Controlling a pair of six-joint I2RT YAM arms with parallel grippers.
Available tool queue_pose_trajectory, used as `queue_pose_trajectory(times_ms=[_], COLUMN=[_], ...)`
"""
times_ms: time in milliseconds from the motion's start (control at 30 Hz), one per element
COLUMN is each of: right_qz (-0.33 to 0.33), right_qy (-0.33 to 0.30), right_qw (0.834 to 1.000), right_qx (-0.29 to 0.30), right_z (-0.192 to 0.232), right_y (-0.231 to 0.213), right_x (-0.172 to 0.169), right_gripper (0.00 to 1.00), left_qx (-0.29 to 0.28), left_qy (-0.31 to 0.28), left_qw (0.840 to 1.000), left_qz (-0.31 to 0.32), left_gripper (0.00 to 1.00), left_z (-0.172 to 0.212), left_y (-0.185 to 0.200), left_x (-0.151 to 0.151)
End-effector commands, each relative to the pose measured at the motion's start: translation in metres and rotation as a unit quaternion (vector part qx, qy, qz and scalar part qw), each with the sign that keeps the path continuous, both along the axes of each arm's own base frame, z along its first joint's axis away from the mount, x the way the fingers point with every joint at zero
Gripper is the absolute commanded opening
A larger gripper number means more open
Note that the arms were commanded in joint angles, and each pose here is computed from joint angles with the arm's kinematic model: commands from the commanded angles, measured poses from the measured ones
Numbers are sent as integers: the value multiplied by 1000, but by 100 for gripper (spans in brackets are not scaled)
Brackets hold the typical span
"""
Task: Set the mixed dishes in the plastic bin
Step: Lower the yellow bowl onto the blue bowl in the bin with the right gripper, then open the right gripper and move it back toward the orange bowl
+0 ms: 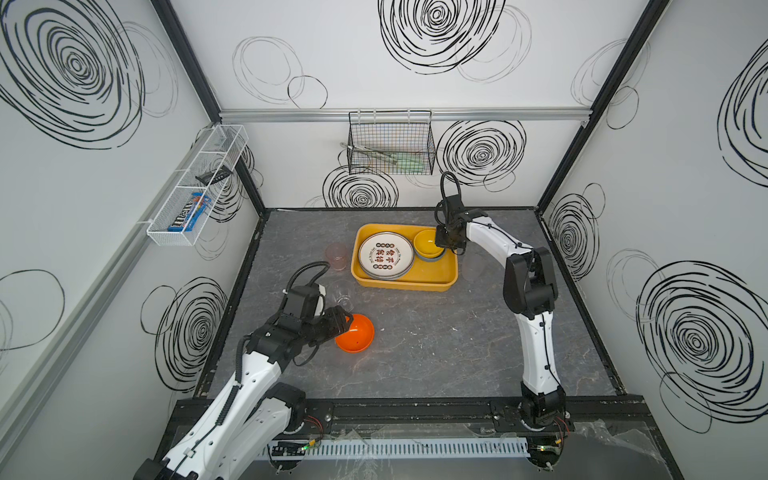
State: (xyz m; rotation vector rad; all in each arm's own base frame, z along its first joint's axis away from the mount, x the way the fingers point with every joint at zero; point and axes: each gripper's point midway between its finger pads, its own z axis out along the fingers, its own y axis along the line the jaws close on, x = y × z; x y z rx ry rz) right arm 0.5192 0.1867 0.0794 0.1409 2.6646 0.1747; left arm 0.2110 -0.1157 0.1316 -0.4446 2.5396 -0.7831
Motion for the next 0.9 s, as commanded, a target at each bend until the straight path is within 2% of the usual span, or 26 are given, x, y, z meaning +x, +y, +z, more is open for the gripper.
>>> queue_pose_trajectory(times_ms=[0,133,467,667,867], right_qz=[-7,-7,-8,8,50], right_qy=[-9,-10,-44,-56,-56], right_qw=[1000,1000,999,998,996], right_qx=[0,-5,-11,12,55], right_z=[7,9,49,68,81], right_y=[1,1,0,8,24], right_x=[4,3,-4,-21,-47], right_gripper=[22,28,29,30,36], left_qx=[-7,-8,9,20,35], left_qy=[-12,-12,-6,4,11], left_qw=[1000,1000,1000,999,998], left_qz=[7,8,25,37,51], left_gripper=[62,62,62,61,61], left_z=[2,3,-1,-5,-8], left_y=[1,1,9,14,22], left_x=[4,5,3,1,-2])
